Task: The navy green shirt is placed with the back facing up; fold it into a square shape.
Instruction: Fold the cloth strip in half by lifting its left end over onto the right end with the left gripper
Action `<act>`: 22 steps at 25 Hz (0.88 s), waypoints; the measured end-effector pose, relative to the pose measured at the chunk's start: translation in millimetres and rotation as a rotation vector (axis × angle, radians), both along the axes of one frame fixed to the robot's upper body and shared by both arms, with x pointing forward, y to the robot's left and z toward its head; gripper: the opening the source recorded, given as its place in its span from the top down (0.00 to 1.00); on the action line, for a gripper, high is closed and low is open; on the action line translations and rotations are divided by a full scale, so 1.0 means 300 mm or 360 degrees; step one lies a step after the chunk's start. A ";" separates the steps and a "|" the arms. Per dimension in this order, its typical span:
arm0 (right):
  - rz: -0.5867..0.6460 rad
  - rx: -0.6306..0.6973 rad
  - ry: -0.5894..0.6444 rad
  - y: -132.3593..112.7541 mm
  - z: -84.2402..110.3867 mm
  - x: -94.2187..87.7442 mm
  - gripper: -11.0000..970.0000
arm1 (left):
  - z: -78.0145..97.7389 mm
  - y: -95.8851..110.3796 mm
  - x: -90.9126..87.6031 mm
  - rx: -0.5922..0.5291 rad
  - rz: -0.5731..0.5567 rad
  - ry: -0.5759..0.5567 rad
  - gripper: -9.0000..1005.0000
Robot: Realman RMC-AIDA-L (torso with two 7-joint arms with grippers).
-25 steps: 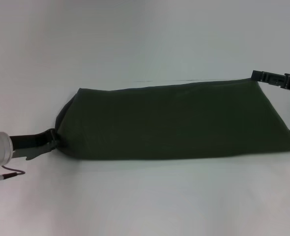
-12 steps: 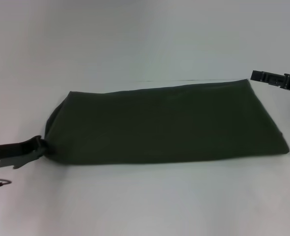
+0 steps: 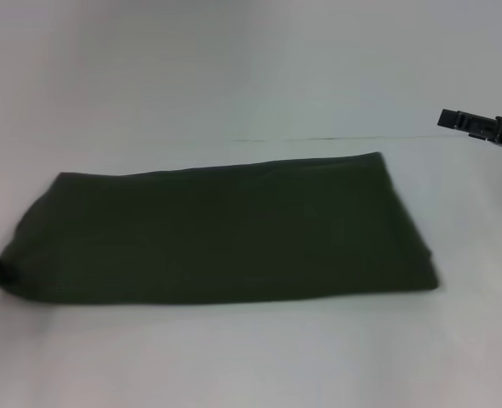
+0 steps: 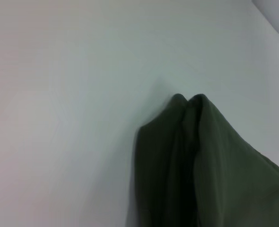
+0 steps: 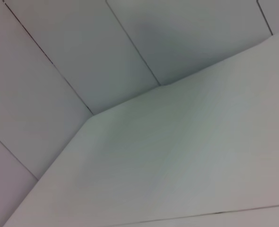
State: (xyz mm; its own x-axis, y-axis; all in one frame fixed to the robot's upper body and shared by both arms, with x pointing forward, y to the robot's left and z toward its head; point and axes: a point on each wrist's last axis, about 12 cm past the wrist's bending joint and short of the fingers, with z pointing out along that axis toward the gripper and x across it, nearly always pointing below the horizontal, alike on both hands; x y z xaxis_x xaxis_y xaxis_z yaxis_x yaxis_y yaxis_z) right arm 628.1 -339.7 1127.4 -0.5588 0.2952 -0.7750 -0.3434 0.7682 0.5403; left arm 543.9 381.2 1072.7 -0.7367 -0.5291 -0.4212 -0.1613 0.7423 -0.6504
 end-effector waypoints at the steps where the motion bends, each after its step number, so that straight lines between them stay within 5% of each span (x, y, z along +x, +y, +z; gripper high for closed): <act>1: -0.0001 0.0000 -0.0001 0.002 0.000 0.001 0.06 | 0.001 0.021 -0.012 0.0011 0.0025 0.0002 0.95; 13: -0.0030 -0.0009 -0.0004 0.002 0.000 0.011 0.06 | 0.048 0.215 -0.110 0.0163 0.0236 0.0060 0.94; 17: -0.0043 -0.0008 0.0003 -0.008 -0.006 0.002 0.06 | 0.077 0.180 -0.085 0.0071 0.0153 -0.0002 0.94; 22: -0.0041 -0.0012 0.0008 -0.023 -0.019 -0.018 0.06 | 0.150 0.036 0.006 -0.0138 -0.0118 -0.0209 0.94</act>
